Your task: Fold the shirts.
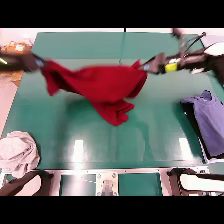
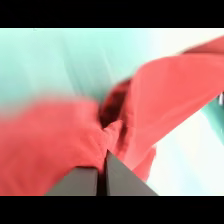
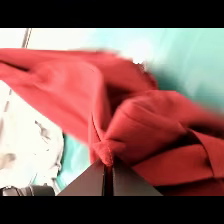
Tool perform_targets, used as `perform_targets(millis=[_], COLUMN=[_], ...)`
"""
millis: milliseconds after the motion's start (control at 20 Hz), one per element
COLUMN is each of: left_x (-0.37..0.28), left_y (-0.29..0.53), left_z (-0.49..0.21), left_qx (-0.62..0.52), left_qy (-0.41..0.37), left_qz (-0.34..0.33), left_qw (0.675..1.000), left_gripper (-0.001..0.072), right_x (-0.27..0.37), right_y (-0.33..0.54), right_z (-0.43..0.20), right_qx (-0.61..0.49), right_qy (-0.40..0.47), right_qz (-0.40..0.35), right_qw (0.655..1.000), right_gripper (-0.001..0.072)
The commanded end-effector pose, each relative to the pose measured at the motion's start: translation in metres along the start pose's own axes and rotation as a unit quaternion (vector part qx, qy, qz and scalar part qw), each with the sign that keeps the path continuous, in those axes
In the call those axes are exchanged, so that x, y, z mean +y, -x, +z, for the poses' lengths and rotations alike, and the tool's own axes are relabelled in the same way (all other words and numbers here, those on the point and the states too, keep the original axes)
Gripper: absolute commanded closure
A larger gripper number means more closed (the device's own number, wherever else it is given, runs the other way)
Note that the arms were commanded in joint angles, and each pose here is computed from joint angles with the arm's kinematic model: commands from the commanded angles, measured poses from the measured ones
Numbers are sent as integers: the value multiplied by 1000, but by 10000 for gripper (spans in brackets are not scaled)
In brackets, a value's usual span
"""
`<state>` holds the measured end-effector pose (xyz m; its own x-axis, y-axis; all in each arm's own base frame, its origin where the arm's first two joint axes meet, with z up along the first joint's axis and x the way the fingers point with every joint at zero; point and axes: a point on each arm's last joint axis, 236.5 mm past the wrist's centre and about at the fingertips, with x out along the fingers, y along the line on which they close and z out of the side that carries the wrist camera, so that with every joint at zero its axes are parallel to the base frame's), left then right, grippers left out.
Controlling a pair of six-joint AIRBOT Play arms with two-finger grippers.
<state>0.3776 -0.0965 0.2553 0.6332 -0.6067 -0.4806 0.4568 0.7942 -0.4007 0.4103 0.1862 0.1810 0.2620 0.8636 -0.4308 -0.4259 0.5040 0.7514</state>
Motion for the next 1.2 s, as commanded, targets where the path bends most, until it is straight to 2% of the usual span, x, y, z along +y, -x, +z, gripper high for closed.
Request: perform_targets(millis=[0, 150, 350, 500, 600, 700, 850, 900, 1000, 1150], left_x=[-102, -156, -197, -196, -167, -126, -61, -43, -13, 16], left_y=[116, 188, 221, 221, 189, 138, 44, 11, -52, -130], left_z=[86, 108, 114, 116, 109, 89, 32, 5, -65, -171], left_qx=[-180, -262, -303, -303, -252, -175, -57, -22, 48, 126], left_qy=[-154, -239, -274, -274, -251, -201, -63, -18, 25, 73], left_qz=[35, 82, 71, 71, 67, 43, -35, -59, -77, -60], left_qw=[971, 931, 910, 910, 932, 963, 996, 998, 996, 988], left_gripper=[679, 679, 679, 678, 678, 678, 678, 678, 678, 678], right_x=[86, 137, 211, 223, 191, 148, 43, 5, -67, -143], right_y=[64, 103, 140, 155, 150, 127, 71, 50, 8, -23], right_z=[14, -1, -32, -50, -61, -74, -96, -110, -146, -186], right_qx=[-64, -108, -164, -183, -163, -129, -107, -102, -101, -99], right_qy=[94, 167, 247, 245, 206, 149, 17, -28, -117, -191], right_qz=[-16, -56, -63, -98, -132, -130, -136, -143, -163, -216], right_qw=[993, 978, 953, 947, 956, 972, 985, 984, 974, 952], right_gripper=[695, 695, 694, 694, 694, 694, 693, 693, 693, 681])
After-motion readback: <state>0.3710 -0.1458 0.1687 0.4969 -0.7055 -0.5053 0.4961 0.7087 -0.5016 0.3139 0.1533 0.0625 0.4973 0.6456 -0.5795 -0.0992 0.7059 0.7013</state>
